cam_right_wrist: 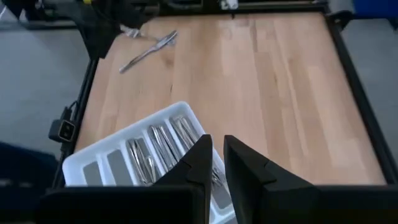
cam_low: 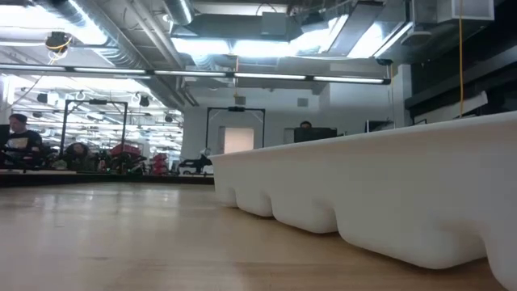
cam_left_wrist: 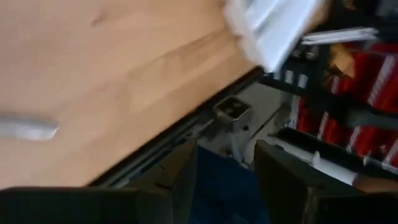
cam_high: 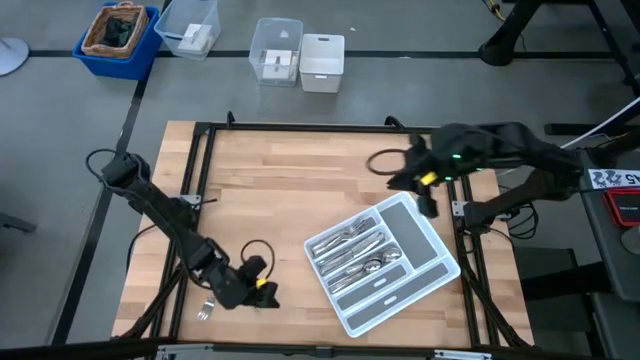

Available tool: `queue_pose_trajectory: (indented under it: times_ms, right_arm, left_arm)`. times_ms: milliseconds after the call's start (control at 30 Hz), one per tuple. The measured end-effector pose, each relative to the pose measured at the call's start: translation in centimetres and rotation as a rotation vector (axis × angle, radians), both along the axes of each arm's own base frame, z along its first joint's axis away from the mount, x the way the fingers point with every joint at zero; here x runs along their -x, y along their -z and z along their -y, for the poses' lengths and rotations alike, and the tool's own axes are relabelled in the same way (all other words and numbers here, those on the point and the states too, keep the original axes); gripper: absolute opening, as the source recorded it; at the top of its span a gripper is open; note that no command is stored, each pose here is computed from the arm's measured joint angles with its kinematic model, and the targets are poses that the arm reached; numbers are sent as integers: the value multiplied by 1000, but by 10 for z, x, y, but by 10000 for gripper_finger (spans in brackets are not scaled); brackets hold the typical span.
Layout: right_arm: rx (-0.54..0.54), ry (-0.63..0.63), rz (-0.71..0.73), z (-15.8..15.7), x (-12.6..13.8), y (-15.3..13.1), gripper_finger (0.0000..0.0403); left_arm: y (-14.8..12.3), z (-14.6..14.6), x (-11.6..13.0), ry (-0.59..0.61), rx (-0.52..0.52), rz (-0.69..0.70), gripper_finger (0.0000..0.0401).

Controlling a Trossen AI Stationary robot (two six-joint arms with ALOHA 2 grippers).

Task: Sort silverware
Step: Put the silver table knife into the silverware tray

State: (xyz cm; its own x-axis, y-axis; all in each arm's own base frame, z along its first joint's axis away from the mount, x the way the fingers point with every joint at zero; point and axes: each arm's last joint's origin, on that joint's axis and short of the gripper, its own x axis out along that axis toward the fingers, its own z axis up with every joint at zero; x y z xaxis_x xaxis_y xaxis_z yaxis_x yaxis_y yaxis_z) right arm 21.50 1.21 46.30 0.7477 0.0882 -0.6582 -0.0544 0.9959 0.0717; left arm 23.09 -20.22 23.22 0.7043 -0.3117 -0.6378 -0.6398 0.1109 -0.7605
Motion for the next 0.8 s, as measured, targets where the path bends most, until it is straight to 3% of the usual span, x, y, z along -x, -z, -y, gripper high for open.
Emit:
queue_pose_trajectory:
  times_ms: [167,300,400,800]
  right_arm:
    - [14,20,28,-14,29,-9,46]
    - [23,46,14,-26,42,-10,46]
    - [43,90,2,-36,49,-8,46]
    - [207,195,46,-74,73,9,46]
  left_arm:
    - [14,12,15,-162,144,-196,148]
    - [27,15,23,-244,165,-321,148]
    - [31,18,28,-217,166,-404,148]
    - [45,-2,41,-270,-27,-625,148]
